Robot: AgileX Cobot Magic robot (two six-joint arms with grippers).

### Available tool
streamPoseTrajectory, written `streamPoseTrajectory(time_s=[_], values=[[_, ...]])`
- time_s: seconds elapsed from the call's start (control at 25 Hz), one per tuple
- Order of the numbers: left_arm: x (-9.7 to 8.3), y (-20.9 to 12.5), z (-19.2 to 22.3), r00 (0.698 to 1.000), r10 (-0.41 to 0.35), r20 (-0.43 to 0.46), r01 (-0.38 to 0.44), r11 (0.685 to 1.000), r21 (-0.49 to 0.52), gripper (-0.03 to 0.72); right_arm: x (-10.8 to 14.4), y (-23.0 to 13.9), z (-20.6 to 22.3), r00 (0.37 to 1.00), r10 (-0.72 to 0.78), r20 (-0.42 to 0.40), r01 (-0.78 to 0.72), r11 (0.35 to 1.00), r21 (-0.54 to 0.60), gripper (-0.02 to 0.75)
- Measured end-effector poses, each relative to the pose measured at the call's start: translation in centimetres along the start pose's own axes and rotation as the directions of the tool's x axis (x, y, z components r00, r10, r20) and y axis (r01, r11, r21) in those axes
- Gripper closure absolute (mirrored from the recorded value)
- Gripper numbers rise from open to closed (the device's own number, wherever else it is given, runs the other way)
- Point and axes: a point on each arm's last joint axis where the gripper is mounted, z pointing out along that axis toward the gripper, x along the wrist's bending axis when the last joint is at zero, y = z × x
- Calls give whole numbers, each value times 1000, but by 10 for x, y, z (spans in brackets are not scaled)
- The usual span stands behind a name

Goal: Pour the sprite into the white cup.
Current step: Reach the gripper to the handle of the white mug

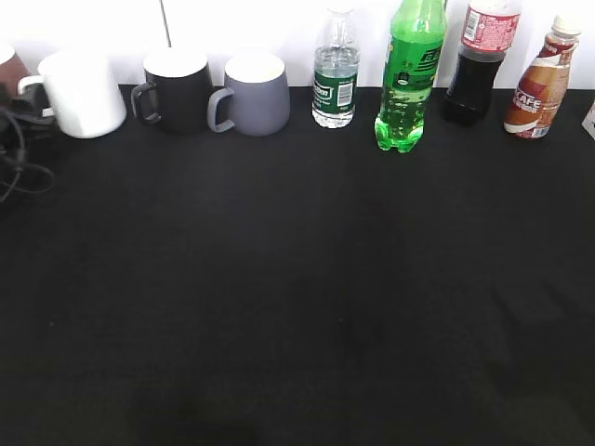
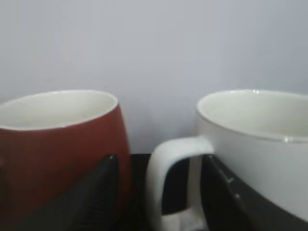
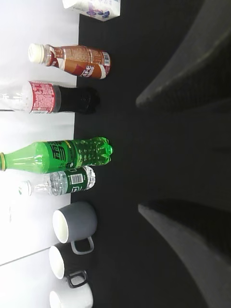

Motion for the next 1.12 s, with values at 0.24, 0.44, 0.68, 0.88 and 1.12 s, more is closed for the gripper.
streamPoseTrajectory(time_s=[0.24, 0.44, 0.68, 0.88, 1.12], values=[[-3, -25, 2, 999, 6, 43, -8, 999, 43, 274, 0, 0, 0, 1000, 0, -3, 0, 1000, 4, 300], [-2, -20, 8, 999, 8, 37, -9, 1000, 17, 289, 1, -2, 0, 1000, 1, -9, -1, 1000, 14, 300], [2, -17, 10, 1000, -5, -2, 5, 1000, 5, 310, 2, -3, 0, 1000, 1, -22, 0, 999, 32, 318], [-5, -8, 24, 999, 16, 42, -14, 999, -41, 317, 2, -3, 0, 1000, 1, -22, 0, 999, 33, 320], [-10, -9, 30, 999, 14, 43, -13, 1000, -16, 326, 2, -3, 0, 1000, 1, -23, 0, 999, 34, 320]])
